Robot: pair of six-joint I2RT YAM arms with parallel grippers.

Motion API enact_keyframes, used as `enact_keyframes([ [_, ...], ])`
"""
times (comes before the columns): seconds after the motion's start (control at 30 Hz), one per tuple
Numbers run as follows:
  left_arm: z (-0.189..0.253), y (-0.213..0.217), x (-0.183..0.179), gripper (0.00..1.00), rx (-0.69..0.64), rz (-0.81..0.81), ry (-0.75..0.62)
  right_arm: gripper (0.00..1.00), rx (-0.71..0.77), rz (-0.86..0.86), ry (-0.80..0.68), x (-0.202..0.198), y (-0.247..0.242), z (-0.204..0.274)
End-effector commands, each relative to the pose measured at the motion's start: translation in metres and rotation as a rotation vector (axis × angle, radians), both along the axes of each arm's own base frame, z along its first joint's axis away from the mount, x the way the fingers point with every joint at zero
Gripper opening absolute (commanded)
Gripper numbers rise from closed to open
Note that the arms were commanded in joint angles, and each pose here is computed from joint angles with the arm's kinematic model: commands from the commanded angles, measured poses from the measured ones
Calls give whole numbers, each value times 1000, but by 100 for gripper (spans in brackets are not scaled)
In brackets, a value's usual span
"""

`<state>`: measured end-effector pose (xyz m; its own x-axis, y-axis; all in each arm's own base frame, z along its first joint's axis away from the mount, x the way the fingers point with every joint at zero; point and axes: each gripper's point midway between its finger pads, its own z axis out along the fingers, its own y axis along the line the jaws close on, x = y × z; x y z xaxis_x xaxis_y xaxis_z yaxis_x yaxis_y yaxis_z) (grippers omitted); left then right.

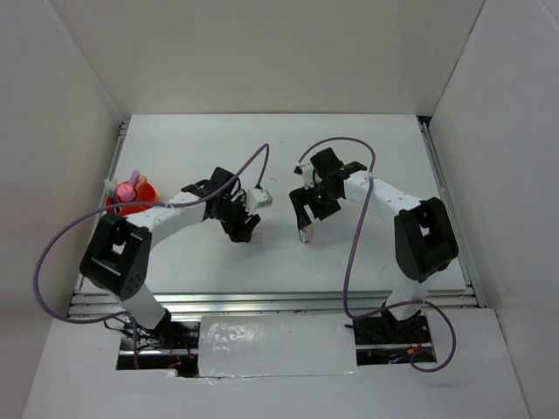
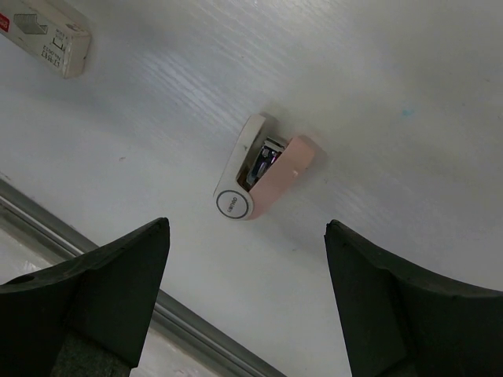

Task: Sort the stationery into containers
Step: Pick up the stationery from the center of the board.

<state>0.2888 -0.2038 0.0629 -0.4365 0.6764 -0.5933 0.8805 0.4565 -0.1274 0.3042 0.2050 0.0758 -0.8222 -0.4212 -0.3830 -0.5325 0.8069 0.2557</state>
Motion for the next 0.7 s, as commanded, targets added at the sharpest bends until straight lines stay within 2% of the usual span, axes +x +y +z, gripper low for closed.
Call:
enact_keyframes([
  [0.0,4,-18,23,63,25,-35,-96,86,29,-1,-19,0,-3,16],
  [0.23,-13,-23,29,62,55,-55,-91,86,41,-15,-22,1,-8,17],
  [0.43,-30,-18,25,54,102,-75,-92,86,45,-21,-22,4,-10,19],
  [0.67,-43,-13,12,58,130,-103,-83,86,44,-23,-20,5,-11,18],
])
